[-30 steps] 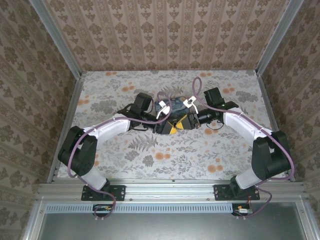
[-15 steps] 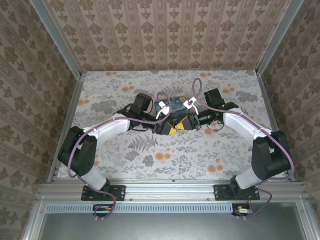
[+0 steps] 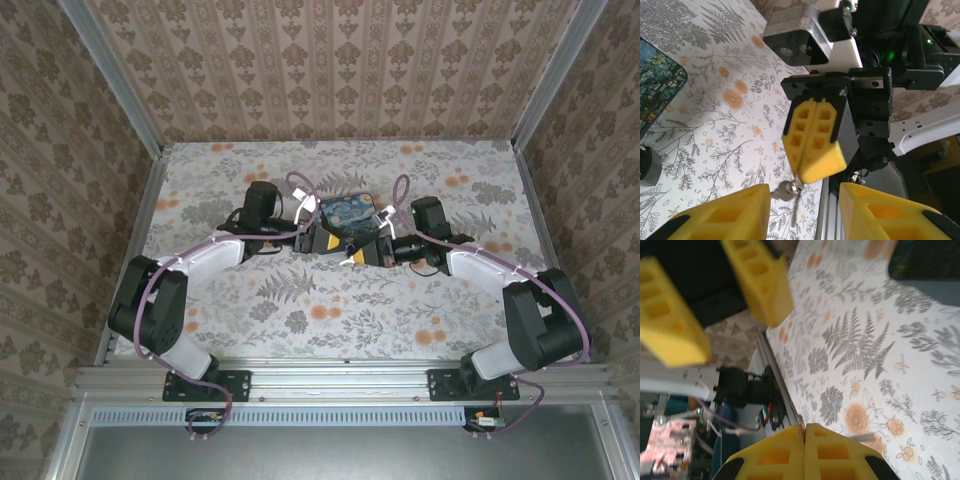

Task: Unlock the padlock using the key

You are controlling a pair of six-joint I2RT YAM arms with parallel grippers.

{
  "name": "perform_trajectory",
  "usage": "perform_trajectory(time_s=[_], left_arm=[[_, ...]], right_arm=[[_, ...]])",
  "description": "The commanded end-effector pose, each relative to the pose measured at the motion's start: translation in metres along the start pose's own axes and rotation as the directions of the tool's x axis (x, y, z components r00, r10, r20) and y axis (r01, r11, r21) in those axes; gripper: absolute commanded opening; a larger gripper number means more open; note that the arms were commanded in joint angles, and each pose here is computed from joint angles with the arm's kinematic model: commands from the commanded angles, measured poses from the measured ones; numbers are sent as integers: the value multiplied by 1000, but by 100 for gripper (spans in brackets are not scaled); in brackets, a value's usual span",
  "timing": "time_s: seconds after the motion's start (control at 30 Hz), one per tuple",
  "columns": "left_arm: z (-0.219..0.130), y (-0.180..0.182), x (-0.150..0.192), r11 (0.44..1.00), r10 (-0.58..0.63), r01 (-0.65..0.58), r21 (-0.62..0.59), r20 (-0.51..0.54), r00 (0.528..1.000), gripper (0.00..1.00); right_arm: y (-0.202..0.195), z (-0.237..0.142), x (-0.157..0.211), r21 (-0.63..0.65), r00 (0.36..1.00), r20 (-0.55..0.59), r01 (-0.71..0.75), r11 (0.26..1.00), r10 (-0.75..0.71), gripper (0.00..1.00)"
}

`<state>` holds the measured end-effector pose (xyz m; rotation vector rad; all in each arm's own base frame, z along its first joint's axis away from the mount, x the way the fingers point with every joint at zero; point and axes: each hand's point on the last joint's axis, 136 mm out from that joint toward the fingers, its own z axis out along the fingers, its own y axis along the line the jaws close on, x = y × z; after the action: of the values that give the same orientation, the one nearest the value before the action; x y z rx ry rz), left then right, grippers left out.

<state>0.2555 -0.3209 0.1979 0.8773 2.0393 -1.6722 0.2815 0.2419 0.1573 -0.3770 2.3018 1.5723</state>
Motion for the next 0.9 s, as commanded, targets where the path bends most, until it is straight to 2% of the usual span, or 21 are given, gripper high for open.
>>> perform_trajectory(time_s=[0.0, 0.2, 0.5, 0.67, 0.87], left_arm=[[-4, -5, -9, 999, 4, -2, -32, 65, 998, 42], [-8, 20, 0, 989, -43, 58, -134, 113, 993, 48], [-2, 10, -16, 998, -62, 61, 12, 189, 980, 49], [2, 6, -12, 997, -68, 61, 52, 159, 985, 44], [4, -2, -10, 996, -53, 42, 77, 142, 989, 34]], right_arm=[[9, -4, -39, 4, 983, 160, -93, 996, 91, 0], [19, -4, -52, -48, 968, 213, -122, 991, 130, 0], [29, 6, -51, -58, 975, 192, -100, 993, 109, 0], [33, 9, -49, -67, 978, 183, -86, 994, 97, 0], [29, 11, -49, -61, 978, 183, -95, 994, 104, 0]])
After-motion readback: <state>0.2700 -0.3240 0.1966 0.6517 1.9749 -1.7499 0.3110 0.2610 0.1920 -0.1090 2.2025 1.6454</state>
